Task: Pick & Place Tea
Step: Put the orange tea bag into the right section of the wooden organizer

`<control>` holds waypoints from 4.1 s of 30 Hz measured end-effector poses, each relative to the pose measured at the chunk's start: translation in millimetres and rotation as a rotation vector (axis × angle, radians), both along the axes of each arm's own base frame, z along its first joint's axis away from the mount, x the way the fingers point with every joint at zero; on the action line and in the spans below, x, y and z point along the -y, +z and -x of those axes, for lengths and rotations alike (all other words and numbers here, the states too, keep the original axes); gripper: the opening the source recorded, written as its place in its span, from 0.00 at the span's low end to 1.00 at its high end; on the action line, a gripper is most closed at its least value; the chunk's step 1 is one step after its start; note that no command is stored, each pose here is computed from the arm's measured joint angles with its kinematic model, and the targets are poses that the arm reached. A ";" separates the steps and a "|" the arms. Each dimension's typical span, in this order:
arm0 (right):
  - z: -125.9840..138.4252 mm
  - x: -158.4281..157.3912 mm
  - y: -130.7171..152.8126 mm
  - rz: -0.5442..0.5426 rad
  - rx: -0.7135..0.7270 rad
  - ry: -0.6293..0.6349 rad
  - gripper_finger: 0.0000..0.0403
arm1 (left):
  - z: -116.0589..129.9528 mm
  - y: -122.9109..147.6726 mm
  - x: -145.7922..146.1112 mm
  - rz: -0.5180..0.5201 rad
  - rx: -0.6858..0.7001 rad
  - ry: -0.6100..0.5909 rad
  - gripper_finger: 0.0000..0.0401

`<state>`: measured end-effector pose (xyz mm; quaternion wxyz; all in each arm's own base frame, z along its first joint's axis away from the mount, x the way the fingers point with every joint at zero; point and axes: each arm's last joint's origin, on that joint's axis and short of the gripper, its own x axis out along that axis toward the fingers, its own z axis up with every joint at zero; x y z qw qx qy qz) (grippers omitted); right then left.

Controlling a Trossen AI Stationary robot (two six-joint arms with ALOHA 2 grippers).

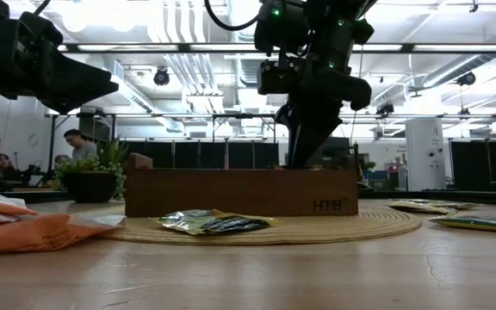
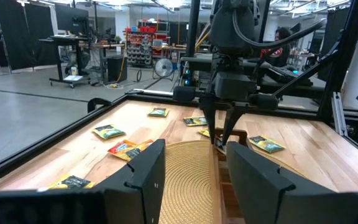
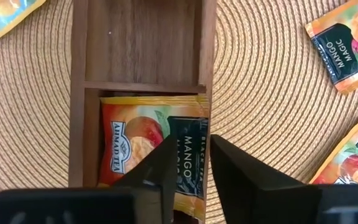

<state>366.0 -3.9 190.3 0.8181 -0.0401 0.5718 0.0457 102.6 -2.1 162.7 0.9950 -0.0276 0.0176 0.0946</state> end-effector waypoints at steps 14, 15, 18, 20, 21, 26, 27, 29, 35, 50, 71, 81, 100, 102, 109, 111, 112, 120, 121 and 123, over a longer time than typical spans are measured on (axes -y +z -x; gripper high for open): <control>0.8 -7.3 10.9 0.002 -0.014 -0.005 0.02 | 0.0 0.0 0.0 0.000 0.000 0.000 0.41; 0.7 -9.8 11.8 0.001 -0.013 -0.003 0.02 | 0.0 0.0 0.0 0.000 0.000 0.000 0.41; 2.2 -19.6 15.5 -0.002 -0.025 0.013 0.02 | 0.0 0.0 0.0 0.000 0.000 0.000 0.41; 2.1 -27.0 17.8 -0.006 -0.018 0.023 0.02 | 0.0 0.0 0.0 0.000 0.000 0.000 0.41; 2.7 -30.9 18.8 -0.007 -0.016 0.030 0.02 | 0.0 0.0 0.0 0.000 0.000 0.000 0.41; 5.2 -46.6 20.4 0.002 -0.016 0.067 0.02 | 0.0 0.0 0.0 0.000 0.000 0.000 0.41; 5.5 -48.4 20.6 0.014 -0.015 0.063 0.02 | 0.0 0.0 0.0 0.000 0.000 0.000 0.41; 6.0 -49.4 20.7 0.040 -0.014 0.059 0.02 | 0.0 0.0 0.0 0.000 0.000 0.000 0.41; 5.2 -40.5 21.1 0.165 -0.006 0.018 0.02 | 0.0 0.0 0.0 0.000 0.000 0.000 0.41; 4.5 -32.9 21.2 0.191 -0.006 -0.012 0.02 | 0.0 0.0 0.0 0.000 0.000 0.000 0.41; 4.3 -31.1 21.7 0.220 0.003 -0.056 0.14 | 0.0 0.0 0.0 0.000 0.000 0.000 0.41; 2.5 -31.0 27.8 0.230 0.016 -0.058 0.30 | 0.0 0.0 0.0 0.000 -0.001 0.000 0.41; 8.8 -14.9 50.8 0.273 0.187 -0.081 0.28 | 0.0 0.0 0.0 0.000 0.000 0.000 0.41; 10.8 -9.2 49.4 0.253 0.201 -0.068 0.28 | 0.0 0.0 0.0 0.000 0.000 0.000 0.41; 15.8 18.7 47.6 0.216 0.224 -0.086 0.29 | 0.0 0.0 0.0 0.000 0.000 0.000 0.41; 18.0 27.7 45.8 0.224 0.223 -0.100 0.29 | 0.0 0.0 0.0 0.000 0.000 0.000 0.41; 19.2 32.3 45.8 0.226 0.224 -0.107 0.30 | 0.0 0.0 0.0 0.000 -0.001 0.000 0.41; 26.4 72.6 45.5 0.199 0.229 -0.160 0.33 | 0.0 0.0 0.0 0.000 0.000 0.000 0.41; 26.9 77.3 45.7 0.187 0.238 -0.161 0.33 | 0.0 0.0 0.0 0.000 -0.001 0.000 0.41; 28.0 86.4 46.2 0.172 0.255 -0.160 0.33 | 0.0 0.0 0.0 0.000 0.000 0.000 0.41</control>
